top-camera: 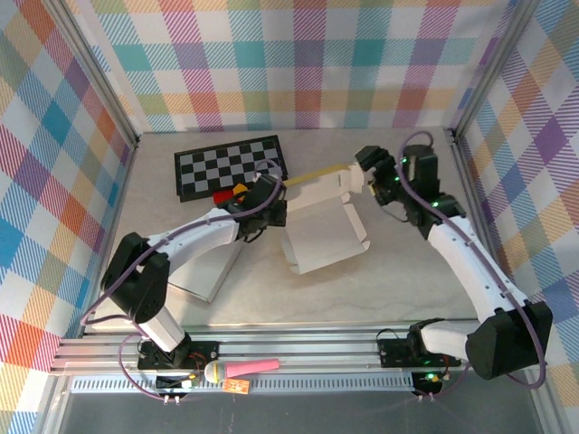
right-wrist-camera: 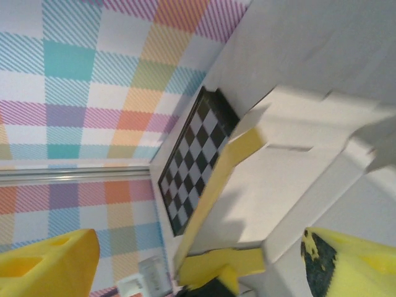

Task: Fold the paper box

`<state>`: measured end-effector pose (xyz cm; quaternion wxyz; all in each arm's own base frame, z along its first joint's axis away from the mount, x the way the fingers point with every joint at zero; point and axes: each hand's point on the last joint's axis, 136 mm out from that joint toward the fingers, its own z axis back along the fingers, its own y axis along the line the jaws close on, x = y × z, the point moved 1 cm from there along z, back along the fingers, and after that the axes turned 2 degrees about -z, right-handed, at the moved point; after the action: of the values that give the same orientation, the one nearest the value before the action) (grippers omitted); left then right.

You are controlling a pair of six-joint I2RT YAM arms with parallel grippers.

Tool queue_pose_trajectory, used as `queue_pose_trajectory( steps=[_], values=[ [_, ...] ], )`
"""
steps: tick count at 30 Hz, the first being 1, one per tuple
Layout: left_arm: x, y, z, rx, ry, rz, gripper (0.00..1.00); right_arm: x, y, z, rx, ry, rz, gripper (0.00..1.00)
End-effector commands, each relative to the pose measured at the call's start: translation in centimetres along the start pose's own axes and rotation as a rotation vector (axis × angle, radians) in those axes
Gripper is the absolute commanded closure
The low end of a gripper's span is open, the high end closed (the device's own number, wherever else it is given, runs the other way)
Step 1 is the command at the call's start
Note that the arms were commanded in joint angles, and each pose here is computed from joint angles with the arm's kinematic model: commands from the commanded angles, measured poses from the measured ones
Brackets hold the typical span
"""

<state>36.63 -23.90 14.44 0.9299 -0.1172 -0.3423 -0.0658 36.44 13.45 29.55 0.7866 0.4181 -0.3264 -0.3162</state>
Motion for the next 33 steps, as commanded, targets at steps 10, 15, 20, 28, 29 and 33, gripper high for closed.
queue_pose_trajectory(
  steps=[10, 15, 20, 28, 29, 33],
  values=[
    [1.7, -2.0, 1.3, -0.317, 0.119, 0.000, 1.00, 0.0, -3.5, -0.2, -0.201, 0.186, -0.088, 0.28],
    [1.7, -2.2, 1.2, -0.327, 0.127, 0.014, 1.00, 0.3, -3.3, -0.4, -0.205, 0.135, -0.108, 0.17],
    [1.7, -2.7, 1.2, -0.354, 0.149, 0.023, 1.00, 0.6, -3.7, -0.4, -0.196, 0.090, -0.076, 0.28],
    [1.5, -2.9, 1.5, -0.363, 0.175, 0.022, 1.00, 1.7, -2.4, 0.4, -0.188, 0.075, 0.059, 0.23],
    [1.6, -2.9, 1.5, -0.362, 0.175, 0.022, 1.00, 1.7, -2.2, 0.3, -0.190, 0.085, 0.064, 0.23],
    [1.8, -2.9, 1.6, -0.359, 0.169, 0.024, 1.00, 0.9, -2.1, -0.4, -0.182, 0.128, 0.009, 0.22]
  ],
)
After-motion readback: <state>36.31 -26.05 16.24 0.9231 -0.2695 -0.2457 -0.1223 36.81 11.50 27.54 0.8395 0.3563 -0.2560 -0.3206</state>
